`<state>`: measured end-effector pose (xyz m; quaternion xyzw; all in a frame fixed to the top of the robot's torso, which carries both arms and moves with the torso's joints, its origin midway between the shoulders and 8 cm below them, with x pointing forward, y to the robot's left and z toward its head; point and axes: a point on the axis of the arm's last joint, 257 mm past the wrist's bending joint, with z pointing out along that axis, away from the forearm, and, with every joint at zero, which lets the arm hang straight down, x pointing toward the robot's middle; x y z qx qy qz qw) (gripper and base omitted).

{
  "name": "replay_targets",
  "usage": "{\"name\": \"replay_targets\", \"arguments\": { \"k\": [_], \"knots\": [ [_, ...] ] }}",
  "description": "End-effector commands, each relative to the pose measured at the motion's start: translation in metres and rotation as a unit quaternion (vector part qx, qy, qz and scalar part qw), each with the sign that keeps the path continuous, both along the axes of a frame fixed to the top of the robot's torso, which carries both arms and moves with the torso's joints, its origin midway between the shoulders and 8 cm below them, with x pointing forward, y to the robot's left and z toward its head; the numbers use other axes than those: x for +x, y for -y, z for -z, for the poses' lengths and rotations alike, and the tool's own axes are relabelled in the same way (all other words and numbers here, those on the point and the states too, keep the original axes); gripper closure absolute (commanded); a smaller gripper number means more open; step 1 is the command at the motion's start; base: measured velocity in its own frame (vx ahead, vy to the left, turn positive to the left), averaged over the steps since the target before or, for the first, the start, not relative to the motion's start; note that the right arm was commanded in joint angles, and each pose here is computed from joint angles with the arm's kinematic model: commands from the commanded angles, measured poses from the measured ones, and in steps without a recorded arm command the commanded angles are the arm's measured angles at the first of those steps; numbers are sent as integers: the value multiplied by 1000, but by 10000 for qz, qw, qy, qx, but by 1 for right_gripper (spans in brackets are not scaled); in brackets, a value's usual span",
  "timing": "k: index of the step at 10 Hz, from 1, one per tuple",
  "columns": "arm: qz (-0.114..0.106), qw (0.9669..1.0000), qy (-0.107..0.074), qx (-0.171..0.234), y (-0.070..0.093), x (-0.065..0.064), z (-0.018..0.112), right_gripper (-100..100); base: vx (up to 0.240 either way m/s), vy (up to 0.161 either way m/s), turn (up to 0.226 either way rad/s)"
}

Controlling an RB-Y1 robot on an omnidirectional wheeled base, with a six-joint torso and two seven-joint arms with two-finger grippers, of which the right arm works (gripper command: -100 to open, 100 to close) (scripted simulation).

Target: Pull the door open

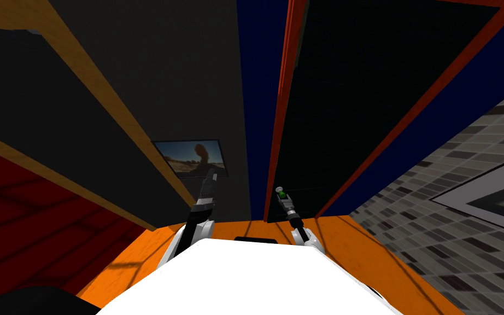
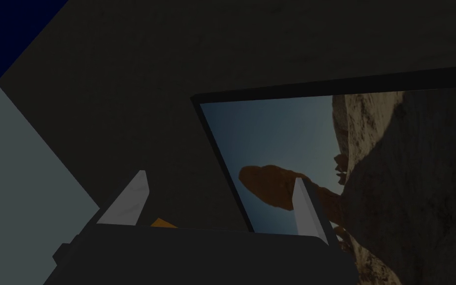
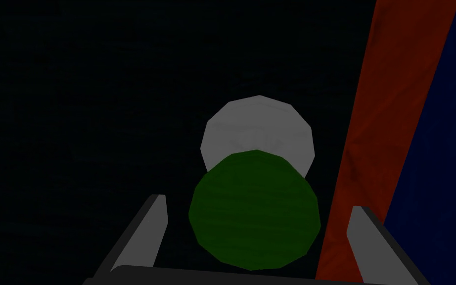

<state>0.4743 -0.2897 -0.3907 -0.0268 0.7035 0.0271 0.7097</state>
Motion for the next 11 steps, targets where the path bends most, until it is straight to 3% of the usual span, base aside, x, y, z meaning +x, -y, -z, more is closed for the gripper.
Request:
{"name": "replay_targets", "arguments": {
  "k": [1, 6, 11],
  "knots": [
    [-8, 10000, 4, 3, 0, -1, 0, 100, -1, 4, -16],
    [-8, 10000, 4, 3, 0, -1, 0, 100, -2, 4, -2],
    [46, 9987, -21, 508, 6, -1, -1, 100, -9, -2, 31]
  ]
}}
